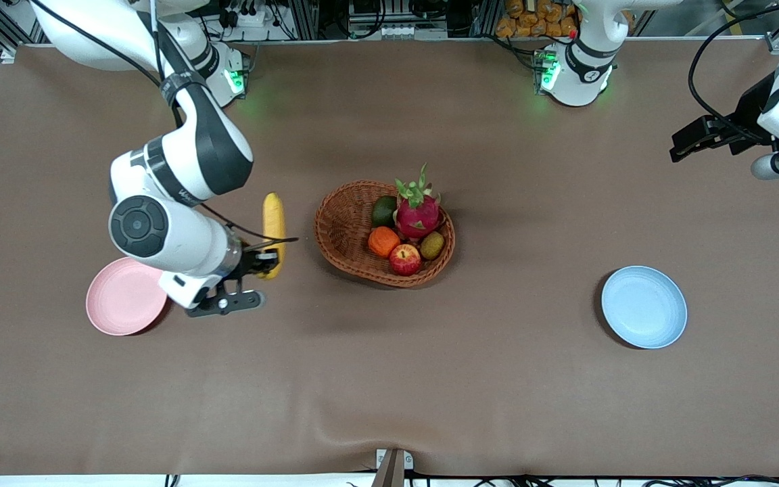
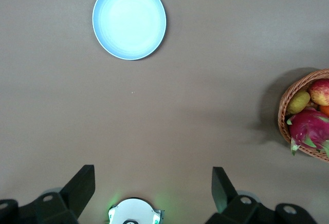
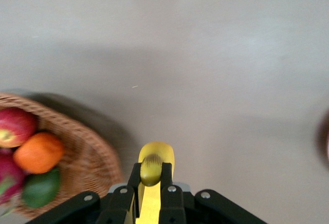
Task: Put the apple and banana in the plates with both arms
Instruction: 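Carry the banana with the right gripper over the pink plate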
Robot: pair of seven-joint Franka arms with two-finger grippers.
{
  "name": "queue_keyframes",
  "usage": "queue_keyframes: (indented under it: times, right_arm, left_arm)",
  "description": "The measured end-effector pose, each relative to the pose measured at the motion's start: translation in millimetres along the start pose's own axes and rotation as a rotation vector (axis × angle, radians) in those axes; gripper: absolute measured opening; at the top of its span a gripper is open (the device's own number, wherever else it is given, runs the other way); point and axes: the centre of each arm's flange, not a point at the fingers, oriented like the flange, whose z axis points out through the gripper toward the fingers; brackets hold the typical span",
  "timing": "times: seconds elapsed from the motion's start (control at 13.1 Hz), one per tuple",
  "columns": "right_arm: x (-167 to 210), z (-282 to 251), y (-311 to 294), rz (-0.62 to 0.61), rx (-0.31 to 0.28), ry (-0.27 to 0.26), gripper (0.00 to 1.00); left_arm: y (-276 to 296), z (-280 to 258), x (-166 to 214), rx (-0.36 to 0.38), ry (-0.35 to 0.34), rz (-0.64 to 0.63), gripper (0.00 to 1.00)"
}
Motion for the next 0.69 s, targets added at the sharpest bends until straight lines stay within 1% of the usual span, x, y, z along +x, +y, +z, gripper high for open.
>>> queue_keyframes:
  times: [0.23, 0.31, 0.46, 0.69]
  right_arm:
    - [5.0, -2.2, 23.0, -0.029, -0.1, 0.023, 0.17]
    - [6.5, -2.4, 33.7, -0.045, -0.132, 0.022, 0.17]
    - [6.8, -1.4, 57.7, -0.063, -0.198, -0.005, 0.17]
    - [6.6, -2.8, 82.3, -0.077, -0.346, -0.024, 0.17]
  left_arm:
    - [0.0, 1.6, 0.5, 0.001, -0.003, 0.0, 1.0]
    - [0.0, 1.8, 0.6, 0.001, -0.004, 0.0, 1.0]
    - [0.0, 2.1, 0.6, 0.001, -0.004, 0.0, 1.0]
    - [-0.1, 2.4, 0.7, 0.001, -0.005, 0.0, 1.0]
